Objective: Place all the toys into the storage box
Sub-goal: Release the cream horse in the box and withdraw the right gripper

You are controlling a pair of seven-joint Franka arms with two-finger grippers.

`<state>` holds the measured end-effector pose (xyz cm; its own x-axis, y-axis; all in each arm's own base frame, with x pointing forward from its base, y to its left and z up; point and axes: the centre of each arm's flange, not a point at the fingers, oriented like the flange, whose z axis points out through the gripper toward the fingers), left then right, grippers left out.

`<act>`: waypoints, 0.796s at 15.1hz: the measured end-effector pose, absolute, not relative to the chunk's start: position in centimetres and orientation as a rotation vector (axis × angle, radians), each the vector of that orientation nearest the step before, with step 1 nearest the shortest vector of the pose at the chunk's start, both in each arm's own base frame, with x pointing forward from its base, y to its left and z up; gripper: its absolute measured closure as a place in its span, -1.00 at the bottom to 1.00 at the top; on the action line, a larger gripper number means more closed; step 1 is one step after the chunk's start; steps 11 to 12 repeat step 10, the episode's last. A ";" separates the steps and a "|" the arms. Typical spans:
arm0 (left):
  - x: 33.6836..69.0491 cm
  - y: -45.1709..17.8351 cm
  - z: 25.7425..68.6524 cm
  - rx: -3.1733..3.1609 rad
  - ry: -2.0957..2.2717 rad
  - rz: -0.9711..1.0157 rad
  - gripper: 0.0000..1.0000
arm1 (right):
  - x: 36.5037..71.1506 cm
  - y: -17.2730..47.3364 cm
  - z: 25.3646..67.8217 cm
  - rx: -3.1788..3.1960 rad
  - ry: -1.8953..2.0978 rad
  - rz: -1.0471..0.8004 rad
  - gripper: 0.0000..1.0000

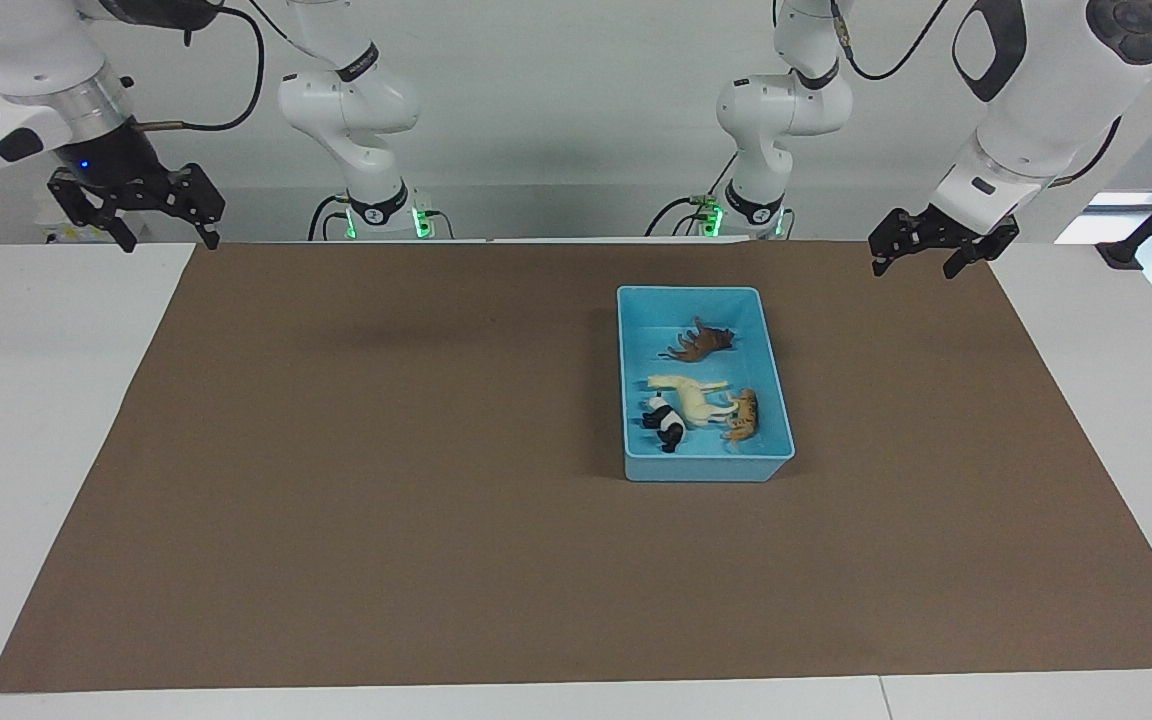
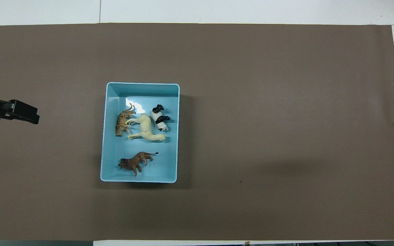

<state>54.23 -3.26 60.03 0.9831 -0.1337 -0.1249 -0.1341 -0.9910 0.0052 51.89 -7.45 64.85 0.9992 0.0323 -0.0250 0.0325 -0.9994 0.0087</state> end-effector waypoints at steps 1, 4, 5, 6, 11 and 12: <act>54.2 -3.3 60.0 -3.125 0.211 0.197 -1.00 | 51.9 -7.5 64.8 3.132 0.050 -0.042 -1.00; 54.2 -3.3 60.0 -3.125 0.211 0.196 -1.00 | 51.8 -7.7 64.5 3.135 0.043 -0.069 -1.00; 54.2 -3.3 60.0 -3.125 0.211 0.197 -1.00 | 51.6 -7.7 64.4 3.137 0.041 -0.096 -1.00; 54.2 -3.3 60.0 -3.125 0.211 0.197 -1.00 | 51.4 -7.7 64.3 3.138 0.040 -0.123 -1.00; 54.2 -3.3 60.0 -3.125 0.211 0.197 -1.00 | 51.2 -7.7 64.2 3.140 0.040 -0.147 -1.00; 54.2 -3.3 60.0 -3.125 0.211 0.197 -1.00 | 51.2 -7.7 64.2 3.140 0.040 -0.147 -1.00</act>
